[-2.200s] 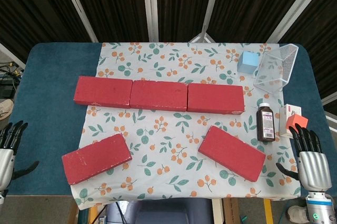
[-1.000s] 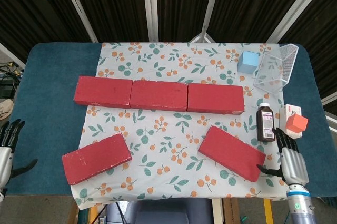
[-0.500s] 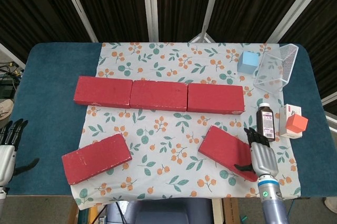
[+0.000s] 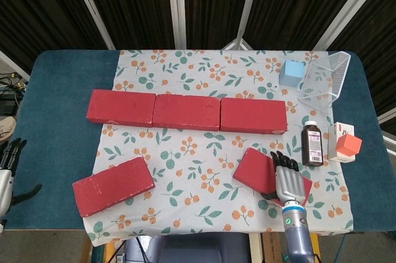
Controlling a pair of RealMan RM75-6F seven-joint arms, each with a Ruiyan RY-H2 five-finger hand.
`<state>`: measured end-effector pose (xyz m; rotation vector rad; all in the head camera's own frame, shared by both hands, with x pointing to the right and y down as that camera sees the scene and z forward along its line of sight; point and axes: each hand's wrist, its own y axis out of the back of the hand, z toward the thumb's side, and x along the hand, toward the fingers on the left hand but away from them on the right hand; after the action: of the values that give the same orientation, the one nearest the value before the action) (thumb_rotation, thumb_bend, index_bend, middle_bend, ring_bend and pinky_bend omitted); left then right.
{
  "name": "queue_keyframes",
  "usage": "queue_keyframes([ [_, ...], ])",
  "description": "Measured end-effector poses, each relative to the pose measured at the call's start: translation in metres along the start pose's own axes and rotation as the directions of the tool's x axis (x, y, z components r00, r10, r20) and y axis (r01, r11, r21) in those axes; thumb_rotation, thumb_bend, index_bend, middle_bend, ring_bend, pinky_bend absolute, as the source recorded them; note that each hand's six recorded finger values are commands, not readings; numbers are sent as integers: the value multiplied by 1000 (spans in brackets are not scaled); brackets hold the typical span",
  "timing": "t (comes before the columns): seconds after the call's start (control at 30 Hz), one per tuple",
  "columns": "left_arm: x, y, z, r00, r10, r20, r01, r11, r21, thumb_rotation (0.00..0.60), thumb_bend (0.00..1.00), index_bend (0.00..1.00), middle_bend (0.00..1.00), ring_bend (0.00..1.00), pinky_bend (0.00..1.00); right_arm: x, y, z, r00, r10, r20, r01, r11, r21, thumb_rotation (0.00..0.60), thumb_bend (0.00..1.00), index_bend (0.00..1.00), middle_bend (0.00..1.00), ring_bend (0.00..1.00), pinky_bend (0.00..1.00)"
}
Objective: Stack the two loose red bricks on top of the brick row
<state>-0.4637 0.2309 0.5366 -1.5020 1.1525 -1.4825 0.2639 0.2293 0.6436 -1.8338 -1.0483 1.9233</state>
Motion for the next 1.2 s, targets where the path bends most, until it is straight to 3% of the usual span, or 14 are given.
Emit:
queue_keyframes([
  [0.8,4,-2,-3,1000,-6,-15,6,1000,7,600,0,58,55,0,102,-23,-18,-5,998,22,66,-24,999,35,600,55,0,27,14,0],
  [0.97,4,-4,-2,1000,-11,-11,11,1000,8,600,0,59,55,0,102,-24,-18,-7,997,18,73,-22,998,50,600,54,11,119,102,0],
  [1.2,4,-4,-2,1000,-13,-9,13,1000,3,600,0,59,54,0,102,-23,-21,-8,996,45,75,-50,997,63,600,54,129,263,237,0],
])
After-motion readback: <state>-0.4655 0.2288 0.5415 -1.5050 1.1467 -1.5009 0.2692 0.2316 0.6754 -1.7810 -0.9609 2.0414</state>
